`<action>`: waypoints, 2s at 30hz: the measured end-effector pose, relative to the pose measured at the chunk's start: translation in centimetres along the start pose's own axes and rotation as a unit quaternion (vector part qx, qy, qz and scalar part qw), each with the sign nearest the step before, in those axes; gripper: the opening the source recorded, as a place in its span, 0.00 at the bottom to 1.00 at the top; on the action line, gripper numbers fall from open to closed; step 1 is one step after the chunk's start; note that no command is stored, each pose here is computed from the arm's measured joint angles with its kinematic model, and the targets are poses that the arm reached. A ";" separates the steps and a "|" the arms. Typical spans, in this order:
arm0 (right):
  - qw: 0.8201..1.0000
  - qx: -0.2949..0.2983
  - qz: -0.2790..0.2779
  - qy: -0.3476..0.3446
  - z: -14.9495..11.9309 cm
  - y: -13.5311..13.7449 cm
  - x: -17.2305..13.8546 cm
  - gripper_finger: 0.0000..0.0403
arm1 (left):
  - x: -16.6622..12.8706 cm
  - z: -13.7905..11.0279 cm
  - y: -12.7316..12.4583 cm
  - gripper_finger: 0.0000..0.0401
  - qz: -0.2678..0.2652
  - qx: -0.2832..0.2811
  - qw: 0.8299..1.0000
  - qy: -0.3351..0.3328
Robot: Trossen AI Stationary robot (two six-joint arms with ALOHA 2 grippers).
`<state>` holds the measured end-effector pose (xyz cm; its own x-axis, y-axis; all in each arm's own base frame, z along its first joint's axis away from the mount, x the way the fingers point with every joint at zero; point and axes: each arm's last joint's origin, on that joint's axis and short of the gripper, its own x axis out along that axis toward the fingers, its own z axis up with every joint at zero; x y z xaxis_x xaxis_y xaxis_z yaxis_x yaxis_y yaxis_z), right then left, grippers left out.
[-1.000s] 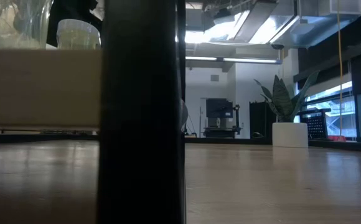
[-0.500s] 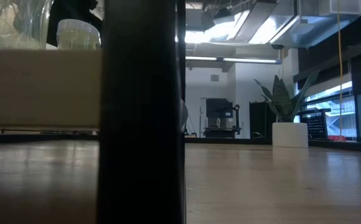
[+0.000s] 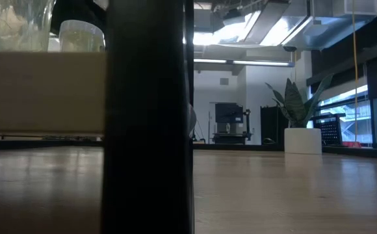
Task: Pick and place medicine bottles onto shelf by color
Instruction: Put the pink pill bottle on the shelf aligned with the other pink pill bottle
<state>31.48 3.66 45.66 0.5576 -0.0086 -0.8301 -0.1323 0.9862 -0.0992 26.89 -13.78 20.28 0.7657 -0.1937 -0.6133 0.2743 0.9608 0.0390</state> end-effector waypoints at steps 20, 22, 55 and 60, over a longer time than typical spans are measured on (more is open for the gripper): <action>0.999 -0.015 0.034 0.021 -0.4 4.0 -0.4 0.62 | -7.7 1.9 1.6 0.40 0.059 -0.010 0.997 -0.057; 0.999 -0.016 0.035 0.021 -0.5 5.4 -0.4 0.62 | -8.5 2.0 1.8 0.40 0.072 -0.012 0.995 -0.066; 0.961 0.159 0.030 0.222 -13.5 25.9 8.3 0.62 | -10.3 1.9 2.1 0.40 0.073 -0.013 0.995 -0.072; 0.952 0.193 0.038 0.234 -13.6 26.3 8.2 0.62 | -10.3 1.9 2.1 0.40 0.070 -0.013 0.995 -0.073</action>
<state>21.42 27.26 28.78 0.1201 0.0817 -0.9894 0.2029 0.9735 0.1051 20.72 -10.12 28.20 0.8718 -0.0822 -0.4828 0.1455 0.9848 0.0952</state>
